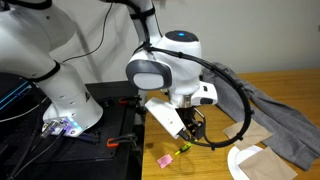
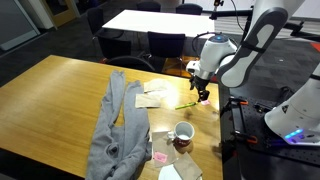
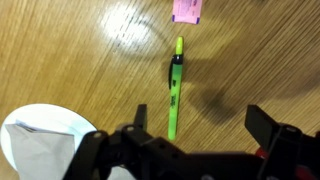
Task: Put the yellow pen inside the maroon mug
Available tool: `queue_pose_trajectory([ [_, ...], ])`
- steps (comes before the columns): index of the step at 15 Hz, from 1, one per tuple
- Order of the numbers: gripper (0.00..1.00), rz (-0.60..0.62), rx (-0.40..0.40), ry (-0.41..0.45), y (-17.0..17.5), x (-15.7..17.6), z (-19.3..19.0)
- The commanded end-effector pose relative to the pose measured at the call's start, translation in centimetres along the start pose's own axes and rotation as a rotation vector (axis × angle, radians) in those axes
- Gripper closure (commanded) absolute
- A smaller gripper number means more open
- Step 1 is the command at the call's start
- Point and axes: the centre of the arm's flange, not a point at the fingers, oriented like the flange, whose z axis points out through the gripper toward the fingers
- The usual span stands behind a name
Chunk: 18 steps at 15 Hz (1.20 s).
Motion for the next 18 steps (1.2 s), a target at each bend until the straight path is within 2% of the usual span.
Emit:
queue_pose_trajectory([
  [1, 0.0, 0.014, -0.003, -0.006, 0.5, -0.1, 0.3],
  [6, 0.0, 0.025, -0.003, -0.013, 1.0, -0.1, 0.9],
  [11, 0.0, -0.007, -0.028, 0.008, 1.1, 0.8, 2.5],
  [18, 0.0, 0.023, -0.039, 0.004, 1.3, 2.5, 4.8],
])
